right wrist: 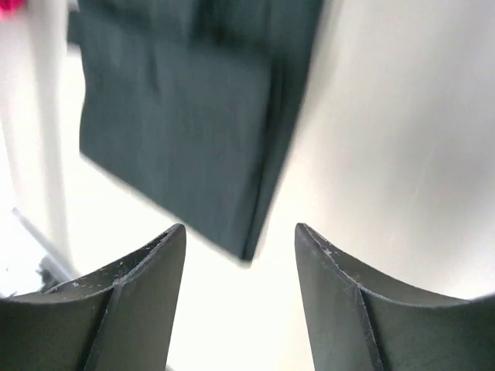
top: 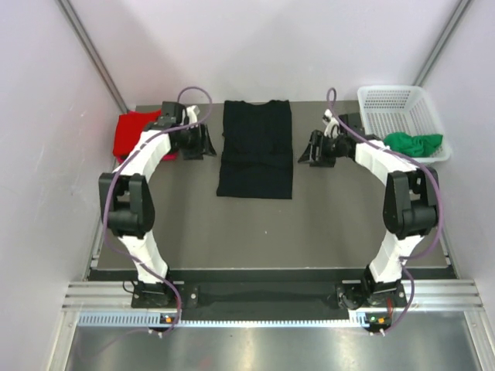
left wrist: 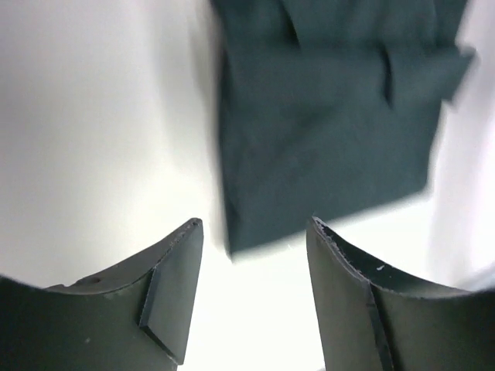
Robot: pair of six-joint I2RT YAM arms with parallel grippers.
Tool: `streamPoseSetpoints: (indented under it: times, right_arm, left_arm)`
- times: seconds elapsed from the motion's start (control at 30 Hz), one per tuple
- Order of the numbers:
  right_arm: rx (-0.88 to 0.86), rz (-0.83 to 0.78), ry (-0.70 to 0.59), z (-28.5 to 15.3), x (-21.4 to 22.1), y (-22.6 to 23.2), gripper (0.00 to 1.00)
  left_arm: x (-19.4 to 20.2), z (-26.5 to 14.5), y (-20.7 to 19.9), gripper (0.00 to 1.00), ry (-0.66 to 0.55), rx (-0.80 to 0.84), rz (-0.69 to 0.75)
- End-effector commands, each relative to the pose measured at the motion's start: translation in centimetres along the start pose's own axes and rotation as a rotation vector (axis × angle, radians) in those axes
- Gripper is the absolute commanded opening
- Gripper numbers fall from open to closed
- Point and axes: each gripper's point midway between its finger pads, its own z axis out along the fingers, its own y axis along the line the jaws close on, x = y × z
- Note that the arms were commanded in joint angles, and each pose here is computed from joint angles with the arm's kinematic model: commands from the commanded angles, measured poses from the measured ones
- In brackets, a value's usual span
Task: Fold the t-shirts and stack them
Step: Fold the tshirt
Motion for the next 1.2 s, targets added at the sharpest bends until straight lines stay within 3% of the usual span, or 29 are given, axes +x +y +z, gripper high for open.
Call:
streamPoseSetpoints:
  times: [0.0, 0.03, 0.13, 0.17, 0.4, 0.63, 0.83, 1.07, 1.17]
  right_arm:
    - [-0.072, 0.129, 0.149, -0.2, 6.4, 0.7, 0.58]
    - [-0.061, 0.16, 0.197, 0.1, 8.8, 0.3, 0.58]
    - [-0.066, 0.196, 0.252, 0.5, 11.6, 0.3, 0.59]
    - [-0.073, 0.198, 0.255, 0.7, 11.9, 0.4, 0.59]
    - [-0.08, 0.2, 0.275, 2.1, 12.4, 1.1, 0.61]
    - [-0.074, 0.221, 0.275, 3.3, 12.7, 0.9, 0.61]
    - [-0.081, 0.244, 0.273, 4.3, 12.3, 0.9, 0.54]
    - [-0.082, 0.257, 0.281, 5.0, 12.1, 0.9, 0.49]
    - [-0.078, 0.268, 0.288, 5.1, 12.3, 0.7, 0.48]
  left_arm:
    - [6.7, -0.7, -1.3, 0.61, 0.188, 0.14, -0.16]
    - [8.9, -0.6, -1.5, 0.62, 0.246, 0.183, -0.229]
    - [10.7, -0.1, -1.4, 0.66, 0.288, 0.205, -0.28]
    - [10.7, 0.1, -1.6, 0.71, 0.291, 0.22, -0.287]
    - [10.8, 1.9, -1.2, 0.76, 0.31, 0.235, -0.343]
    - [12.1, 3.8, 0.1, 0.71, 0.363, 0.194, -0.37]
    - [12.4, 4.7, 0.3, 0.7, 0.378, 0.172, -0.359]
    - [12.9, 5.3, 0.0, 0.57, 0.402, 0.165, -0.337]
    - [13.3, 5.5, -0.1, 0.41, 0.412, 0.16, -0.326]
